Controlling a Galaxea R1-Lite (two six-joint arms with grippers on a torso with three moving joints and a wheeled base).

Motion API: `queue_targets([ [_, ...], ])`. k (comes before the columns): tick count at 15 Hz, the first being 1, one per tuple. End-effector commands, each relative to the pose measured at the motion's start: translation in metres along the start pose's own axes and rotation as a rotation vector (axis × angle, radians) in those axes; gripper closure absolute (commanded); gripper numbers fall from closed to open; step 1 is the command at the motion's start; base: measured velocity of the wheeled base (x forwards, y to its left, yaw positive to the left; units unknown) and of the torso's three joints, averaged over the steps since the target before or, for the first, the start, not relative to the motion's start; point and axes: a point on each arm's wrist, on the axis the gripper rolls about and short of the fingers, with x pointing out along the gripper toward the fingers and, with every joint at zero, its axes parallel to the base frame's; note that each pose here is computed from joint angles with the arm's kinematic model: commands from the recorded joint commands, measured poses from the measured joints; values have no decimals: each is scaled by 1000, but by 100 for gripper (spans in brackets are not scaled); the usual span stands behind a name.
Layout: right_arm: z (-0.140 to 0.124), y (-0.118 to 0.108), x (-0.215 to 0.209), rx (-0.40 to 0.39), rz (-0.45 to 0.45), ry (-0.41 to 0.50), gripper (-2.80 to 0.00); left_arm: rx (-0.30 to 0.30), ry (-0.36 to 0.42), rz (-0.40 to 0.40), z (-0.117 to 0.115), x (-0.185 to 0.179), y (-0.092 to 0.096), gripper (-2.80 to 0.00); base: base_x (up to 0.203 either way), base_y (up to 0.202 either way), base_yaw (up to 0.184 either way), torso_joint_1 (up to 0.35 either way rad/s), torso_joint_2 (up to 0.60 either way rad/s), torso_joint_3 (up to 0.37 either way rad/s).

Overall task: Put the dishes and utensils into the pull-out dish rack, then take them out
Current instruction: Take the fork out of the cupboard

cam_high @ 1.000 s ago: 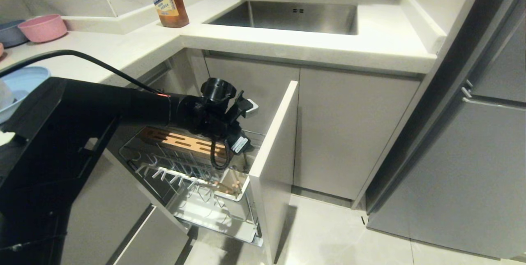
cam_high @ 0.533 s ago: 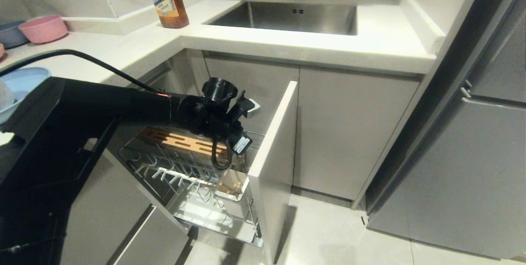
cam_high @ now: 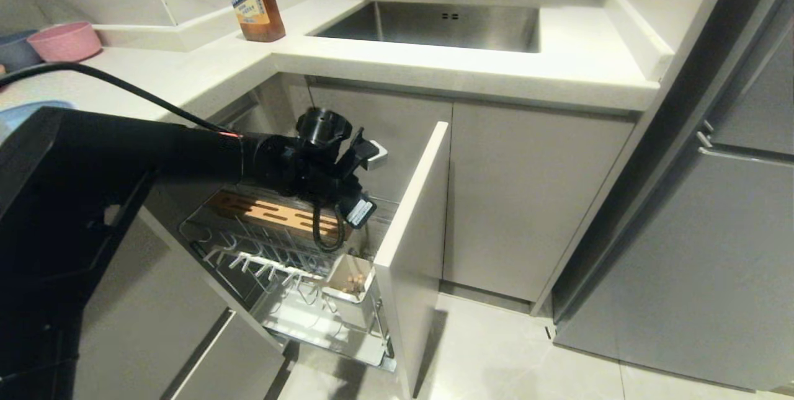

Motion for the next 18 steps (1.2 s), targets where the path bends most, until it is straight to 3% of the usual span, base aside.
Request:
queue_targets([
  [1,0,0,0,0,-1,1,0,-3,-39,20,7,-23,3,0,0,0,0,0,0,0],
  [13,0,0,0,0,-1,1,0,-79,-198,89,17,-127,7,0,0,0,0,0,0,0],
  [18,0,0,0,0,-1,1,0,-151,-341,74,10,-199,1,0,0,0,0,0,0,0],
])
